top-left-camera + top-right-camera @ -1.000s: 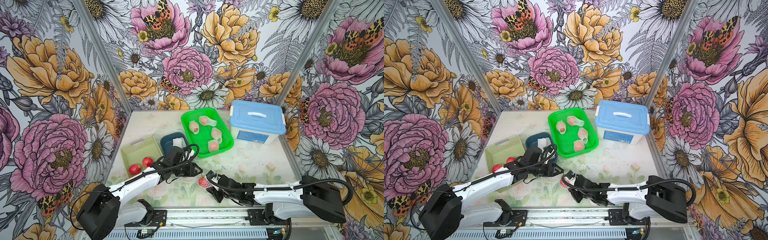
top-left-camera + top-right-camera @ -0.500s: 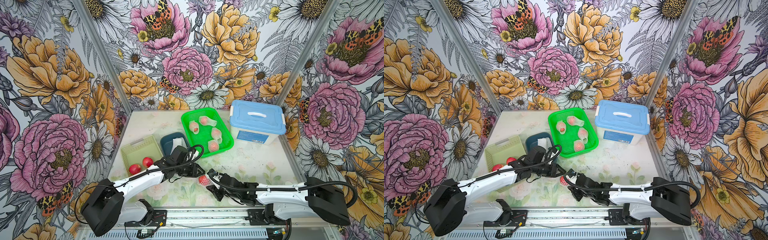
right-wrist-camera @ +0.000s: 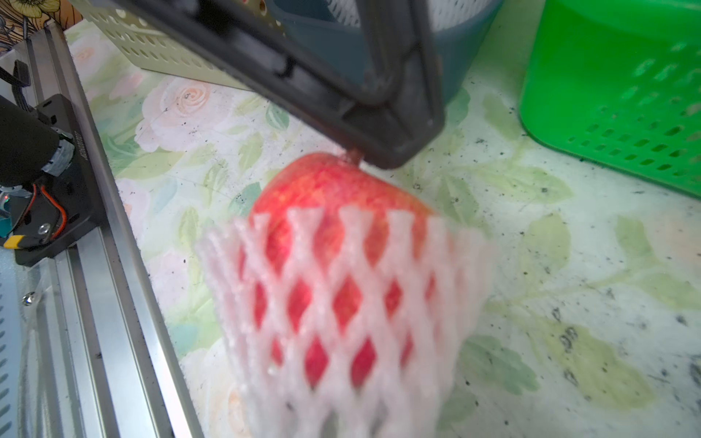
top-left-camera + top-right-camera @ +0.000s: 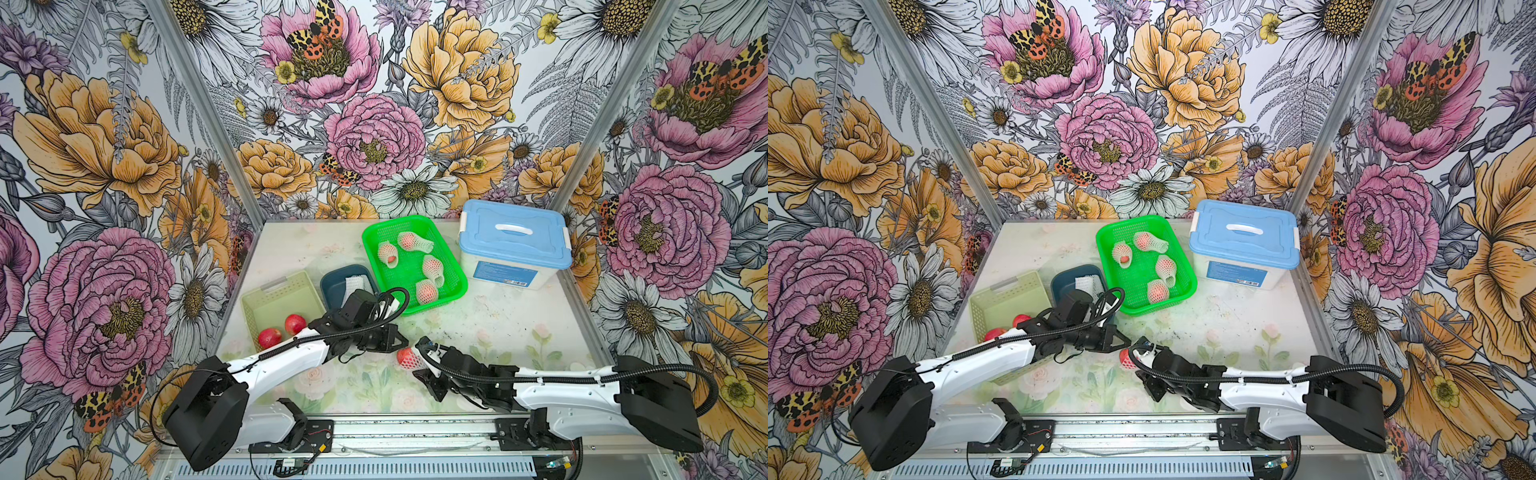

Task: Remove foam nets from apples
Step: Remove the foam net from the apple.

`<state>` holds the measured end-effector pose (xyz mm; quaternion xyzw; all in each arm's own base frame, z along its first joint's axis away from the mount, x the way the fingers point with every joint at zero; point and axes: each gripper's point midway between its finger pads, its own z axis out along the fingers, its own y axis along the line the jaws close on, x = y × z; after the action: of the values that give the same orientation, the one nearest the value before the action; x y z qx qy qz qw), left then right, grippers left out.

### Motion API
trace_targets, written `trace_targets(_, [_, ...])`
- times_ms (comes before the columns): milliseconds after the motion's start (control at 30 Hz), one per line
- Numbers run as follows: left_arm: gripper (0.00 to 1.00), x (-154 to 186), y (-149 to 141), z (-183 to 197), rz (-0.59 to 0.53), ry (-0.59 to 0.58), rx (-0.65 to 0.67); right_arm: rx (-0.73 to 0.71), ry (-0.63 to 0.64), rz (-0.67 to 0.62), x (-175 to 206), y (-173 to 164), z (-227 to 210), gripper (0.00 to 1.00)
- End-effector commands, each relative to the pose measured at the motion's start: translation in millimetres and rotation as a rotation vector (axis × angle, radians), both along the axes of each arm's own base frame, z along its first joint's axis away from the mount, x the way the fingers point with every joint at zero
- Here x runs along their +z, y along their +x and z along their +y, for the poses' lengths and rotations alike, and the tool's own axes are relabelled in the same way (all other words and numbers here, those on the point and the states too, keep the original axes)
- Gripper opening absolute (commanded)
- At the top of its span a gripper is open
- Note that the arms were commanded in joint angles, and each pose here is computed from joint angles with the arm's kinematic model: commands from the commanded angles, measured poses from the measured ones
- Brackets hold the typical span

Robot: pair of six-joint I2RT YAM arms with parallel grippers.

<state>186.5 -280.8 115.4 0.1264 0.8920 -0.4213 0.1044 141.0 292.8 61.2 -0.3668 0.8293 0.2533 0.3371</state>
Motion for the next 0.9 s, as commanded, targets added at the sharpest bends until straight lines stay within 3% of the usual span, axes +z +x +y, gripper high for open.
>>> trace_targets(0, [0.00, 11.7, 0.6, -6.4, -0.026, -0.023, -0.030, -0.011, 0.003, -0.029, 2.1, 4.6, -3.5, 0.27])
trace_targets(533, [0.00, 28.3, 19.1, 18.9, -0.080, 0.013, 0.065, -0.018, -0.005, -0.027, -3.7, 7.2, -7.1, 0.28])
trace_targets(867, [0.00, 51.2, 46.5, 76.5, -0.154, 0.021, 0.265, -0.025, -0.005, -0.024, -5.5, 9.6, -10.5, 0.28])
